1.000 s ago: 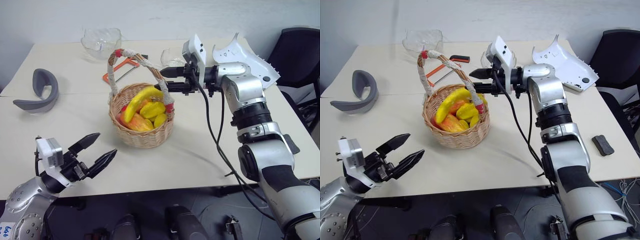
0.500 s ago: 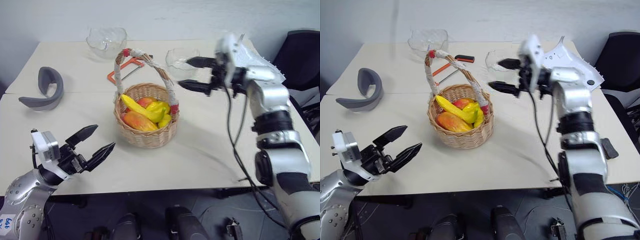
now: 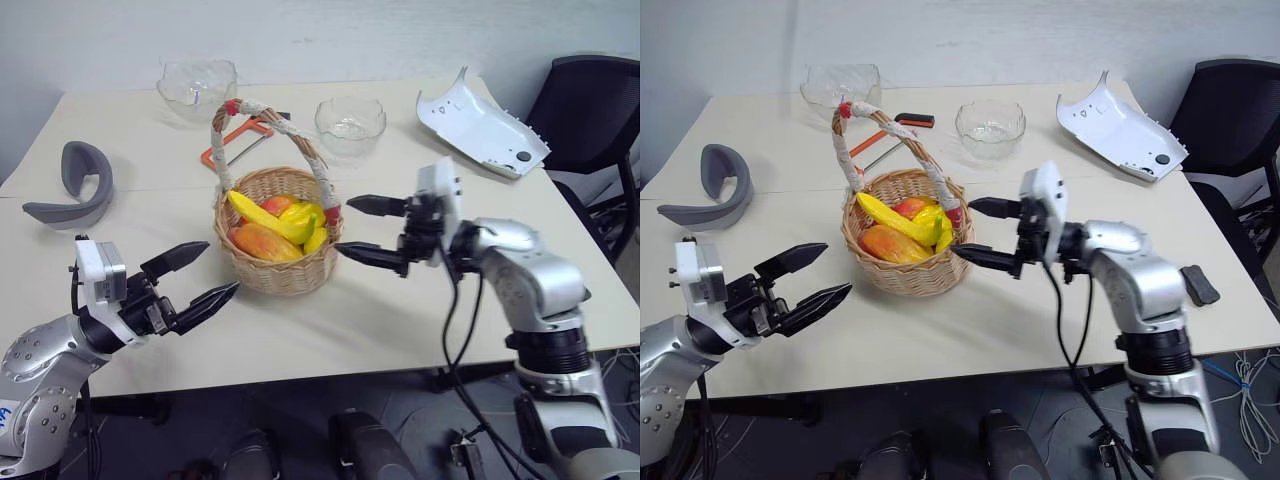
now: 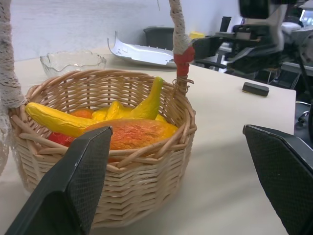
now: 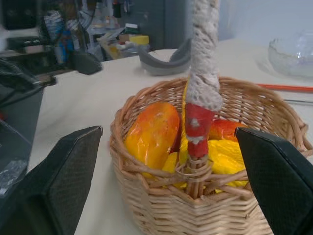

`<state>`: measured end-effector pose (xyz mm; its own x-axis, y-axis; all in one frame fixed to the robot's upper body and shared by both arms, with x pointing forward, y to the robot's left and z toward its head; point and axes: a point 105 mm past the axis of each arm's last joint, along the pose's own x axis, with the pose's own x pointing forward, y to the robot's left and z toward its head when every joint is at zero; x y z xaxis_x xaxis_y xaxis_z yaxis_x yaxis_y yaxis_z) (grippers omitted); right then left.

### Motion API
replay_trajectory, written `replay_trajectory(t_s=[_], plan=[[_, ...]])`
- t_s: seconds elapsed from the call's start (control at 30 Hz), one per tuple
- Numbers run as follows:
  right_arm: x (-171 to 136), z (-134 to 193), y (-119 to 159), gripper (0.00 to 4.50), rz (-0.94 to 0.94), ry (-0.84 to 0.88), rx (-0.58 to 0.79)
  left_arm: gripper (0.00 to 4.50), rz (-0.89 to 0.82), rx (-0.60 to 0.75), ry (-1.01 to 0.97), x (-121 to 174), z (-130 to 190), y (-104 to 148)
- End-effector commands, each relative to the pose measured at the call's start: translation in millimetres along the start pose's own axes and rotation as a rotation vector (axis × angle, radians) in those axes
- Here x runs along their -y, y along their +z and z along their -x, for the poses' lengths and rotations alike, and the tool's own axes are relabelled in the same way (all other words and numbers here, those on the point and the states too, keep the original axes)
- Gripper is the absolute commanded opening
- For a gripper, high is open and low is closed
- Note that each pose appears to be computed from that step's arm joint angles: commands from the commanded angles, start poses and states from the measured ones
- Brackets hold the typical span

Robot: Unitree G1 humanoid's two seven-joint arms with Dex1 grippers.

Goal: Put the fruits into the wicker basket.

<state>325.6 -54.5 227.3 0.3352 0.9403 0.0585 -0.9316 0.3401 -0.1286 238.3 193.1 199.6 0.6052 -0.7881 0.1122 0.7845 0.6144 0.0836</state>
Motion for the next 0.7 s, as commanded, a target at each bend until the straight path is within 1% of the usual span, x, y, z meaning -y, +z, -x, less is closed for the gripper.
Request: replay_trajectory(t_s=[0.03,0.2,0.33,0.37,0.47,0.5,0.57,0.63,0.7], plan=[[-1,-13,8,3.58,0.055,-0.023,0.002,4.50,-0.036,0.012,-0.024,4,0,10],[7,-18,10,1.86,0.079,-0.047,0.019,4.50,-0.049,0.032,-0.022,3,-5,12],[5,-14,16,0.52,0.092,-0.030,0.051,4.50,-0.051,0.044,-0.026,4,-10,12],[4,-8,29,0.22,0.155,-0.035,0.128,4.50,-0.054,0.050,-0.029,3,-12,12],[5,16,60,0.15,0.238,-0.084,0.292,4.50,-0.060,0.056,-0.050,1,-16,12],[7,23,64,0.15,0.238,-0.113,0.312,4.50,-0.062,0.051,-0.058,1,-17,11],[14,43,70,0.15,0.266,-0.203,0.331,4.50,-0.065,0.049,-0.070,-4,-19,12],[26,69,73,0.15,0.277,-0.340,0.343,4.50,-0.065,0.057,-0.077,-8,-21,14],[37,95,68,0.15,0.280,-0.461,0.320,4.50,-0.064,0.062,-0.089,-10,-24,14]])
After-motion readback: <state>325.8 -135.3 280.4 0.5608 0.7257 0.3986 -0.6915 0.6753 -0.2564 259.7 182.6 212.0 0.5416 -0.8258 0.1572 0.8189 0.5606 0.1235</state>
